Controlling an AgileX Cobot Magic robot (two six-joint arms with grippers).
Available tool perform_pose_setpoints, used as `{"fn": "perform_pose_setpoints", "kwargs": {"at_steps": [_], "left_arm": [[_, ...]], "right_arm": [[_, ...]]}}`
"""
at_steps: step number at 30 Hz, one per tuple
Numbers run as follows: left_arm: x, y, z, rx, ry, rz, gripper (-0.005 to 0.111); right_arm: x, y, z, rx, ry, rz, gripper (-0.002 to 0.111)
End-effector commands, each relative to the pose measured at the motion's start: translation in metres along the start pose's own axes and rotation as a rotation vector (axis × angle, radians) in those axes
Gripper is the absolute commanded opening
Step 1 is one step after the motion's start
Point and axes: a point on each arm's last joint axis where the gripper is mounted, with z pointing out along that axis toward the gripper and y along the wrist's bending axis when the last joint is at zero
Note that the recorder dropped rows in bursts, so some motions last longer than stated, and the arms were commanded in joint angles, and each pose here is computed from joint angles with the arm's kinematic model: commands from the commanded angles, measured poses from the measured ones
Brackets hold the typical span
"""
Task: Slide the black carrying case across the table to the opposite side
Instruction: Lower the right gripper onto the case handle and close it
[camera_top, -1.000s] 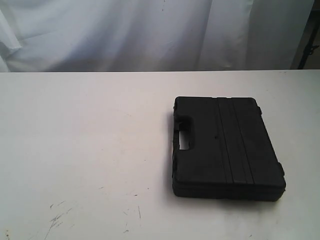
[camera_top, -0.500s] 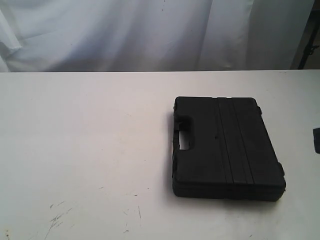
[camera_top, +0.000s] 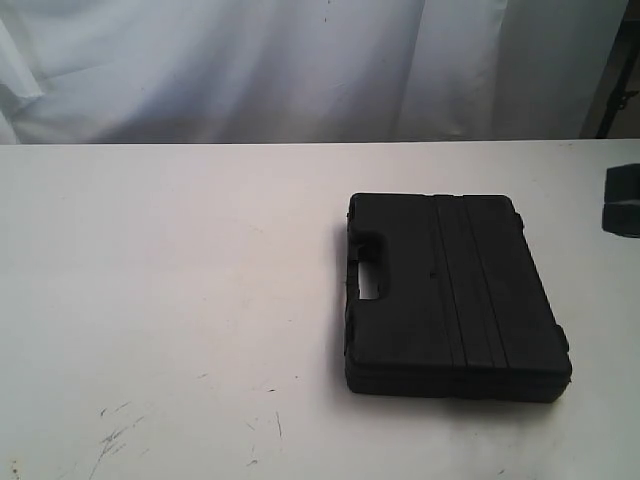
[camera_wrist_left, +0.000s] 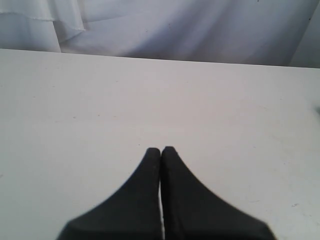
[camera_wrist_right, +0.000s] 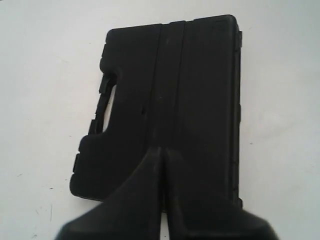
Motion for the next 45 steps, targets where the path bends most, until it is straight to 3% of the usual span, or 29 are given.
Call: {"fn": "perform_pose_setpoints", "kwargs": {"at_steps": [1, 13, 24, 37, 45], "left_arm": [[0.0, 0.0, 0.0, -0.001, -0.014, -0.003, 0.0], [0.0, 0.0, 0.0, -0.001, -0.014, -0.003, 0.0], [0.0, 0.0, 0.0, -0.001, -0.014, -0.003, 0.0], [0.0, 0.0, 0.0, -0.001, -0.014, -0.003, 0.0], [0.0, 0.0, 0.0, -0.001, -0.014, -0.003, 0.0]], "right_arm": [[-0.017, 0.016, 0.013, -0.04, 0.043, 0.017, 0.0], [-0.035, 0.062, 0.084, 0.01, 0.327, -0.01, 0.0], [-0.038, 0.117, 0.183, 0.108, 0.551, -0.052, 0.0], [-0.059, 0.137, 0.239, 0.162, 0.648, -0.002, 0.0], [-0.049, 0.147, 0.266, 0.216, 0.676, 0.039, 0.0]]}}
